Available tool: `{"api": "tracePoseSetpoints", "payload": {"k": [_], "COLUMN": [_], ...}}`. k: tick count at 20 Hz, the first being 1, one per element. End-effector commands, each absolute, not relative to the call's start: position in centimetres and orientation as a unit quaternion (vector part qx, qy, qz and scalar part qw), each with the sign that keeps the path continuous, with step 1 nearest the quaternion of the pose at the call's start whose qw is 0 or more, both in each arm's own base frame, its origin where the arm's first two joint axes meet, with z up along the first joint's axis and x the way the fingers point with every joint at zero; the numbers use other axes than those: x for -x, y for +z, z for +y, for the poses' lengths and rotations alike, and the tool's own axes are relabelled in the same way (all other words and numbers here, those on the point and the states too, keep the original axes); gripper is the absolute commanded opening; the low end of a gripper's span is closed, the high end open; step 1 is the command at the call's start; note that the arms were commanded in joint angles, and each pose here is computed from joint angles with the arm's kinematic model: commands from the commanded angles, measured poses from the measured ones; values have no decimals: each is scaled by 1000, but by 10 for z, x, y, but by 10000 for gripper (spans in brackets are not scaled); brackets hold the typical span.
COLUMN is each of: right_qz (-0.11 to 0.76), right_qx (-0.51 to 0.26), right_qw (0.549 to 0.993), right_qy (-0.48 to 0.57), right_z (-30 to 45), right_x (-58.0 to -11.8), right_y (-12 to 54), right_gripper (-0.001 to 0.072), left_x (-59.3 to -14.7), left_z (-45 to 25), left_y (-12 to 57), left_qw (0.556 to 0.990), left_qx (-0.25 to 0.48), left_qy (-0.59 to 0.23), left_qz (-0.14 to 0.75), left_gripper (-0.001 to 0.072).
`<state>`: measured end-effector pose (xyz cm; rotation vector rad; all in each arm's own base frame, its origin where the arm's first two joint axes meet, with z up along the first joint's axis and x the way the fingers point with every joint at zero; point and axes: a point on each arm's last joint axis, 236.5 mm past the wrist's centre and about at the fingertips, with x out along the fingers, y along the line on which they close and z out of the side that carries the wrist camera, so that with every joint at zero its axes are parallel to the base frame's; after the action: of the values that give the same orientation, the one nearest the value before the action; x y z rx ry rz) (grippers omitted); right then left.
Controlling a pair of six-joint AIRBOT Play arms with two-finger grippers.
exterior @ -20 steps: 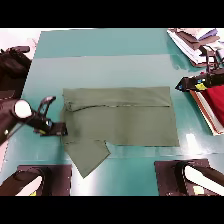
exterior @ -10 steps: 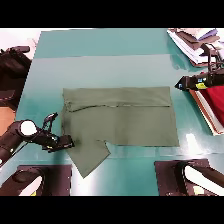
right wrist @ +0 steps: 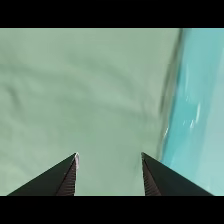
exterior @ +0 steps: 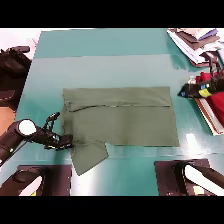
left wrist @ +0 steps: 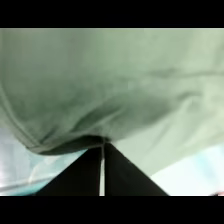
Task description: Fold the shirts.
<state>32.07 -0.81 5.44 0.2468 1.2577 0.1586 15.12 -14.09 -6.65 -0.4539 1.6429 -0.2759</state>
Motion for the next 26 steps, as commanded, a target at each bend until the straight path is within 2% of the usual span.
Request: {"api": "tracePoseSetpoints", "payload": {"k": [1, 3, 7, 8, 12, 14, 15, 17, 20, 23, 26], "right_qz": [670, 716, 766, 768, 762, 762, 762, 750, 732, 704, 652], "right_qx": [-156, -189, -237, -243, -260, -260, -256, -248, -218, -155, -118], "right_qw": [724, 672, 598, 591, 593, 593, 595, 610, 642, 691, 748], "right_qy": [47, 22, 20, 21, 16, 14, 20, 51, 63, 45, 43], "right_z": [-24, -27, -2, 2, 4, 3, 3, 9, 7, -9, -13], "right_x": [-246, -193, -132, -128, -137, -138, -139, -144, -150, -162, -201], "right_y": [11, -24, -71, -78, -95, -98, -99, -94, -72, -37, 0], "right_gripper": [460, 629, 603, 550, 530, 482, 289, 26, 20, 20, 20], "left_x": [-161, -166, -167, -167, -169, -172, -173, -174, -167, -166, -195], "left_z": [-145, -146, -146, -146, -146, -147, -147, -146, -146, -133, -130], "left_y": [-50, -46, -46, -46, -46, -46, -46, -44, -23, 1, 22], "left_qw": [662, 667, 670, 670, 673, 678, 679, 679, 676, 720, 771], "left_qx": [185, 186, 182, 181, 182, 183, 183, 181, 163, 155, 149], "left_qy": [-148, -150, -155, -156, -156, -155, -155, -157, -174, -161, -160], "left_qz": [711, 706, 703, 703, 700, 695, 694, 694, 697, 656, 598], "left_gripper": [29, 29, 30, 30, 29, 29, 29, 28, 27, 28, 29]}}
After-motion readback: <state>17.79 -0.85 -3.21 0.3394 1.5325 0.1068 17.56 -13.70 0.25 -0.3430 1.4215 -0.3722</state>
